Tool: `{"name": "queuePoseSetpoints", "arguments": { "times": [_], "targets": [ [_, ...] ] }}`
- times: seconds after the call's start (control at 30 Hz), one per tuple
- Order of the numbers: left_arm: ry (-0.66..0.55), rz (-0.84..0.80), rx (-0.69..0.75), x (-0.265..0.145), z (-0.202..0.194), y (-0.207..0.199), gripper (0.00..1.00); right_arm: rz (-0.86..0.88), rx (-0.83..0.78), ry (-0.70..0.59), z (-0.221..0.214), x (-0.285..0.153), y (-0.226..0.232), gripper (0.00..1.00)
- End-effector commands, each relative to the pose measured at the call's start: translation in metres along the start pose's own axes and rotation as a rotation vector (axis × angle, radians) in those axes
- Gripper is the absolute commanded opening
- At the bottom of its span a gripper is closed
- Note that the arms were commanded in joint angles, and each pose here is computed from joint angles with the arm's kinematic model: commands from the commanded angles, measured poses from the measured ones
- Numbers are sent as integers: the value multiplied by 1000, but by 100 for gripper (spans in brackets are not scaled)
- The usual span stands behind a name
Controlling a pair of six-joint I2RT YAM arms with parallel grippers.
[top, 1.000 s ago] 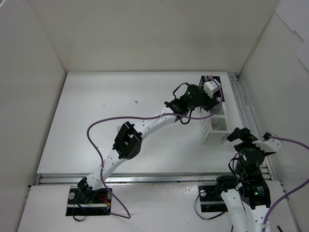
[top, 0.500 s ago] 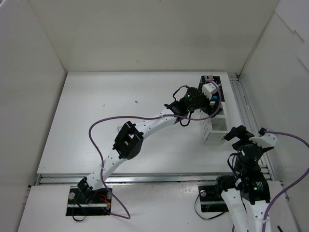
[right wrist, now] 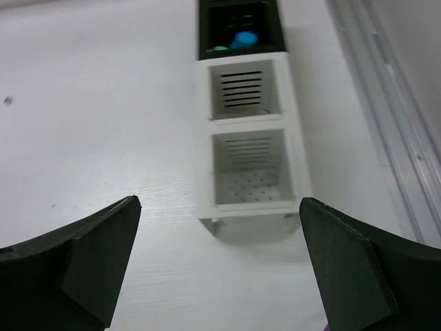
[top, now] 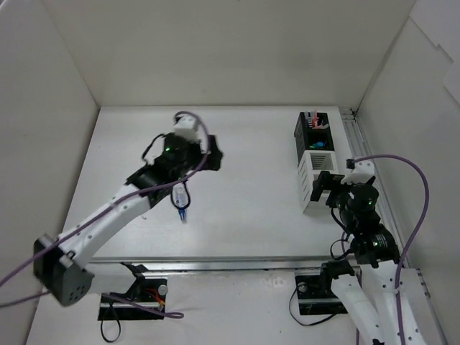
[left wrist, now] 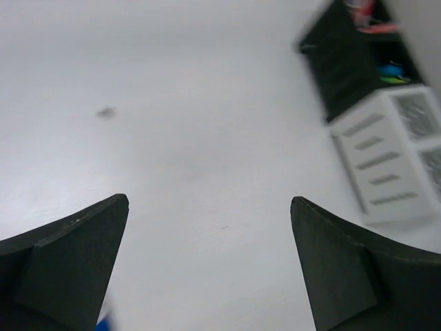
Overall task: Sort the stationery into containers
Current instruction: Pick up the stationery from the center of the board.
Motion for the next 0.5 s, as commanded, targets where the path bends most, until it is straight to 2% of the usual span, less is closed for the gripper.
{"name": "queuePoseSetpoints", "arguments": {
  "times": [0.0, 0.03, 0.07, 0.1, 0.13, 0.17, 0.2, 0.23, 0.27, 0.3, 0.33, 0.37, 0.4, 0.43, 0.47],
  "targets": [
    [152, 424, -246, -60, -79, 100, 99, 265, -160, -17, 26, 12, 59, 98],
    [166, 473, -318, -82, -98, 111, 100, 317, -242, 24, 18, 24, 74, 98],
    [238, 533, -341, -101, -122, 121, 100, 420, -369, 19, 16, 22, 101, 98],
    [245, 563, -374, -113, -129, 126, 100, 437, -443, 15, 14, 28, 112, 98],
    [218, 603, -408, -131, -129, 134, 99, 465, -562, 72, -6, 45, 128, 98],
    [263, 659, -452, -146, -149, 139, 99, 502, -776, 5, -1, 43, 157, 98],
    [245, 694, -469, -157, -150, 143, 99, 519, -898, -3, -7, 47, 173, 98],
    [198, 727, -526, -172, -147, 148, 100, 558, -1153, 34, -32, 64, 193, 98],
    [216, 765, -538, -187, -153, 151, 100, 625, -1266, -23, -28, 56, 232, 98],
    [195, 781, -547, -195, -152, 153, 100, 672, -1351, -28, -35, 60, 248, 98],
    [147, 798, -575, -208, -147, 156, 99, 755, -1520, 12, -64, 75, 264, 98],
    [153, 812, -597, -215, -151, 156, 100, 852, -1535, -45, -56, 76, 293, 98],
    [117, 814, -614, -224, -147, 157, 100, 958, -1581, 19, -86, 85, 303, 98],
    [112, 821, -620, -229, -148, 157, 99, 1046, -1653, -15, -90, 85, 315, 98],
    [126, 858, -643, -240, -154, 158, 100, 1190, -1645, -83, -86, 76, 340, 98]
  ]
}}
Point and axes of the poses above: each gripper's point midway between its finger pads, its own x axis out along the fingers, its own y axis along the line the jaws close on, z = x × y, the point moved 1 cm from there along -x, back along the fingers, and after that the axes turned 7 degrees about x, right-handed, at the moved point
